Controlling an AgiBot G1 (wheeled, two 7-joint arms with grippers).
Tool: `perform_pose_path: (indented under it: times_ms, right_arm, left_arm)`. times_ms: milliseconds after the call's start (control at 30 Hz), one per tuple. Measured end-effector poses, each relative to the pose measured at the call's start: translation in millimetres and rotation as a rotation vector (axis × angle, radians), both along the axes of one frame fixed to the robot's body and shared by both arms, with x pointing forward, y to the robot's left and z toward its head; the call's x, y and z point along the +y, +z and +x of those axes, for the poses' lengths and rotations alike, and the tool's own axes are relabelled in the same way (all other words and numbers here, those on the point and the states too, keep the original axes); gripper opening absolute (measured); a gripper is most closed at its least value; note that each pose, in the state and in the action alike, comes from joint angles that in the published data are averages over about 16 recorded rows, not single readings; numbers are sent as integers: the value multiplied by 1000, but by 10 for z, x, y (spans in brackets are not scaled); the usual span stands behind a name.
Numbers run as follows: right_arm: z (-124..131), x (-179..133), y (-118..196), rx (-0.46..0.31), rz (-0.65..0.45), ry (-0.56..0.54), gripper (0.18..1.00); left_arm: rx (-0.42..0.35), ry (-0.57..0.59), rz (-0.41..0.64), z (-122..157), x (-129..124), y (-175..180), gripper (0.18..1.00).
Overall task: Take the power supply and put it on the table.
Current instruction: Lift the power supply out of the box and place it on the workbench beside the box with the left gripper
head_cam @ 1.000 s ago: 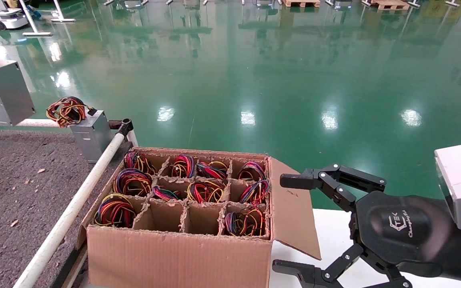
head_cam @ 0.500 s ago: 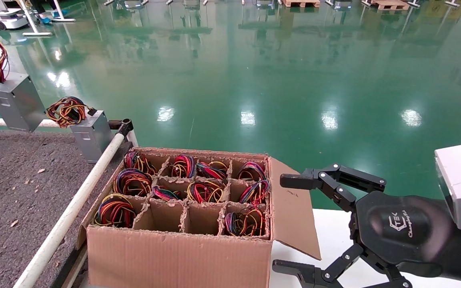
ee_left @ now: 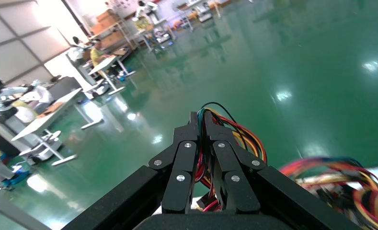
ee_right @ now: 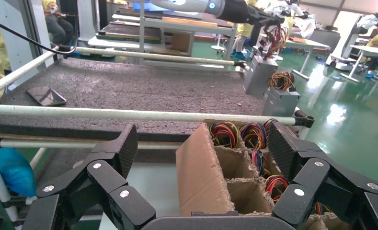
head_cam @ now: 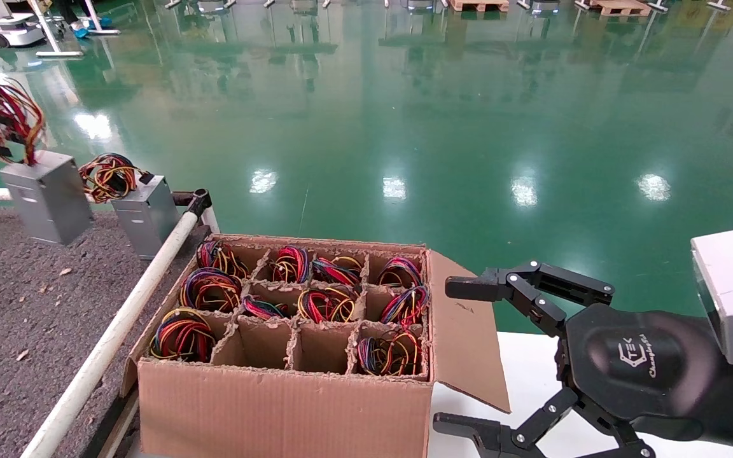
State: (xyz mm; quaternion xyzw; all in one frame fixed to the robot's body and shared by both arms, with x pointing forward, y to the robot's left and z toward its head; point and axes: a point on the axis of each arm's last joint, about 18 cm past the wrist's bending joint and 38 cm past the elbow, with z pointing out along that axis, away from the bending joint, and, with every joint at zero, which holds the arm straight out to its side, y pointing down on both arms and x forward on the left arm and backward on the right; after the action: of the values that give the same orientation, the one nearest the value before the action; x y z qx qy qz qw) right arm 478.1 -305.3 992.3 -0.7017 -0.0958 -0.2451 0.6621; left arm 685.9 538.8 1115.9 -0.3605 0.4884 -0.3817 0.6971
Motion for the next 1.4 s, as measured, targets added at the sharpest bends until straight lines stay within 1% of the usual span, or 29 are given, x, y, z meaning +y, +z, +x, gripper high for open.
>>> perform_pose_path:
  times_ms: [267,467,700,1133,1400]
  right_arm:
    - [0,0,0,0,0,0,1000]
    - [0,0,0,0,0,0,1000]
    - [0,0,0,0,0,0,1000]
    - [0,0,0,0,0,0,1000]
    - [0,0,0,0,0,0,1000]
  left_arm:
    - [53,-31,-2,24,-40,-131,193]
    - [68,-42,-21,49,-69,-183,193]
    - [62,-39,-44,102,-111,-213,193]
    - [28,-42,-61,208,-227,-237,193]
    - [17,-48,-73,216,-227,-274,193]
